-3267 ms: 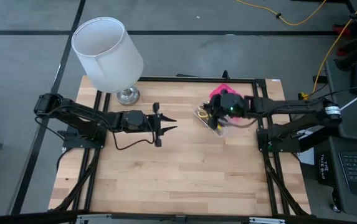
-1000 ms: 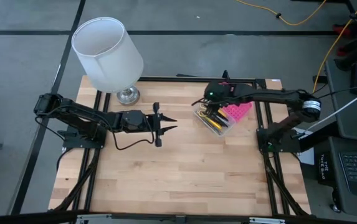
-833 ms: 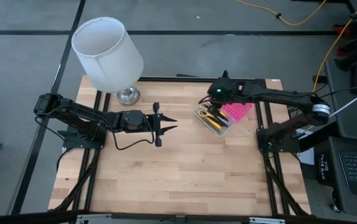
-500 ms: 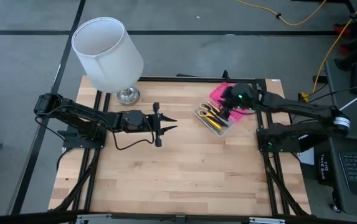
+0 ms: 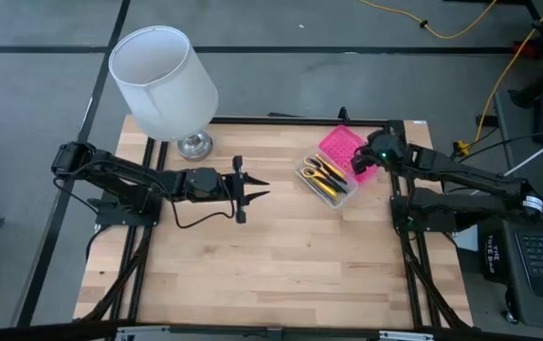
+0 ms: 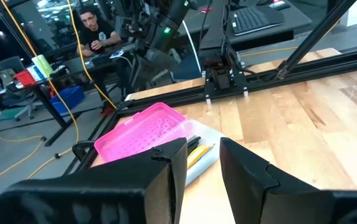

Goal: Pick & place school supplies into a supply box
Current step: Close the pink supply box

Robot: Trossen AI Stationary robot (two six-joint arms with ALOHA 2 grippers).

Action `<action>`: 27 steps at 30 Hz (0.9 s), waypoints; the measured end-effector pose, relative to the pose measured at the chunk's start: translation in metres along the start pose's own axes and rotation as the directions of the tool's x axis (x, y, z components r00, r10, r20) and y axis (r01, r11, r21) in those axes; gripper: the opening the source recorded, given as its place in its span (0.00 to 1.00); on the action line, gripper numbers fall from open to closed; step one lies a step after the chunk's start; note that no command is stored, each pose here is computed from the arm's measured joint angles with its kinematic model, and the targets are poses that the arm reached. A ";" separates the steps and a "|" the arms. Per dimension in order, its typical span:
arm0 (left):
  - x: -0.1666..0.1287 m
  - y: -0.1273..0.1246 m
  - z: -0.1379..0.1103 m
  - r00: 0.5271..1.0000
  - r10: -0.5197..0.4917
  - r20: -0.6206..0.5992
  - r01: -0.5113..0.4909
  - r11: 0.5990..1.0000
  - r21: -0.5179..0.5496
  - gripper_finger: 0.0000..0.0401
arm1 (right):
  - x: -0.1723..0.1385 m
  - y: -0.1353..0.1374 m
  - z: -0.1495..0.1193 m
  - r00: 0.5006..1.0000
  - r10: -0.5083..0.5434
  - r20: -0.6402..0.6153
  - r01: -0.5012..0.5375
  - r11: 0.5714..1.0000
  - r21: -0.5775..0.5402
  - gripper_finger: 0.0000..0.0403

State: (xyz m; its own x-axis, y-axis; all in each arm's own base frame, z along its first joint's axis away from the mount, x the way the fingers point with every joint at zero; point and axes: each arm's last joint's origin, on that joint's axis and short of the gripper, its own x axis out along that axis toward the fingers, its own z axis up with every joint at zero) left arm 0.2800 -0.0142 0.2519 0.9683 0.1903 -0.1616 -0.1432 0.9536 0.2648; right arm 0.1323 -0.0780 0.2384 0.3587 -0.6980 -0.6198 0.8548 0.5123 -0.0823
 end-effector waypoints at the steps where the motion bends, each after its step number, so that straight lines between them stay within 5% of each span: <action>1: 0.000 0.000 0.000 1.000 0.000 0.000 0.000 1.000 -0.006 0.22 | 0.000 -0.002 -0.002 1.000 -0.009 -0.024 0.010 1.000 0.022 0.29; 12: 0.000 0.000 0.000 1.000 0.000 0.000 0.000 1.000 -0.031 0.22 | 0.000 -0.018 -0.025 0.950 -0.063 -0.305 0.140 0.962 0.236 0.29; 27: 0.000 0.000 0.000 1.000 0.000 0.000 0.000 1.000 -0.031 0.22 | 0.010 -0.031 -0.032 0.884 -0.134 -0.447 0.317 0.876 0.364 0.29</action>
State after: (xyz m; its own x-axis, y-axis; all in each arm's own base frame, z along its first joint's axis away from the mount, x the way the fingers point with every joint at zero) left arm 0.2800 -0.0142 0.2519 0.9683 0.1903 -0.1620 -0.1494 0.9604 0.2352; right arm 0.0976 -0.0845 0.2103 0.0348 -0.4625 -0.8859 0.9989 0.0452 0.0157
